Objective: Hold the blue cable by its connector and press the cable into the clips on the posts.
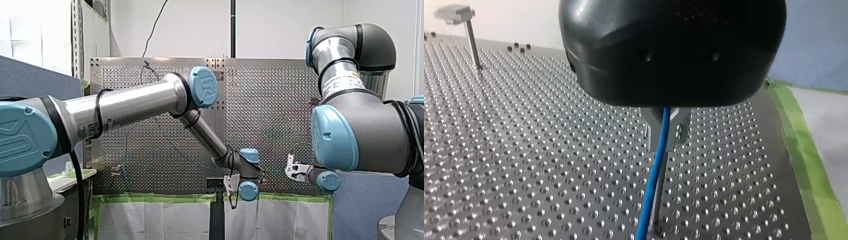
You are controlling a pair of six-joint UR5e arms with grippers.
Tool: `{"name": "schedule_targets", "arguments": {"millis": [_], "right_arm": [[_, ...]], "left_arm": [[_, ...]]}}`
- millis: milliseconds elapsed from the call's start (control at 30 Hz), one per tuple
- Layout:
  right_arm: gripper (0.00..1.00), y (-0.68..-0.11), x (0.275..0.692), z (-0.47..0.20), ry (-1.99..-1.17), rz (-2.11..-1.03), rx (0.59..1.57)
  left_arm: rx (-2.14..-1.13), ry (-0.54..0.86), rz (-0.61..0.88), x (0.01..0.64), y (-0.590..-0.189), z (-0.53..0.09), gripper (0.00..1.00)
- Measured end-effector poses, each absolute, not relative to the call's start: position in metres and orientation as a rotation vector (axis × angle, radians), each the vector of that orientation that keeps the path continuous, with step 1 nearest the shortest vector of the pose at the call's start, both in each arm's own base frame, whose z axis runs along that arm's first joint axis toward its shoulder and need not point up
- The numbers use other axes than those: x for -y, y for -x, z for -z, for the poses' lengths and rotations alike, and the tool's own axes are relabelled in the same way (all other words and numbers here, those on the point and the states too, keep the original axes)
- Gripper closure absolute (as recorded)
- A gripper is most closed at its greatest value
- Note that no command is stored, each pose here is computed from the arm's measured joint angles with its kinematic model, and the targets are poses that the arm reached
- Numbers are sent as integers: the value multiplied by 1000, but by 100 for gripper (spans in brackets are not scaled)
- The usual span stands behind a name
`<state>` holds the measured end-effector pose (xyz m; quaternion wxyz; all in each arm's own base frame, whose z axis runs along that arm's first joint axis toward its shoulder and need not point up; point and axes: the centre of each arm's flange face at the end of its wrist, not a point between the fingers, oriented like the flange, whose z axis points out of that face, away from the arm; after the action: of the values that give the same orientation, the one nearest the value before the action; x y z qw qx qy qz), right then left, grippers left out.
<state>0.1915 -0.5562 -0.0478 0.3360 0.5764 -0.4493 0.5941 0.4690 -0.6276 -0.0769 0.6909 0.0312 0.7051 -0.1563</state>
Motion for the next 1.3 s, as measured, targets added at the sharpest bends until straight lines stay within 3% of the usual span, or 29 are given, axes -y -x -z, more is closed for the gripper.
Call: {"name": "schedule_targets", "arguments": {"millis": [1300], "right_arm": [[100,-173,568,47,-1453,-1545,1190]], "left_arm": [[-1583,-117,394,628,-491,84,100]]}}
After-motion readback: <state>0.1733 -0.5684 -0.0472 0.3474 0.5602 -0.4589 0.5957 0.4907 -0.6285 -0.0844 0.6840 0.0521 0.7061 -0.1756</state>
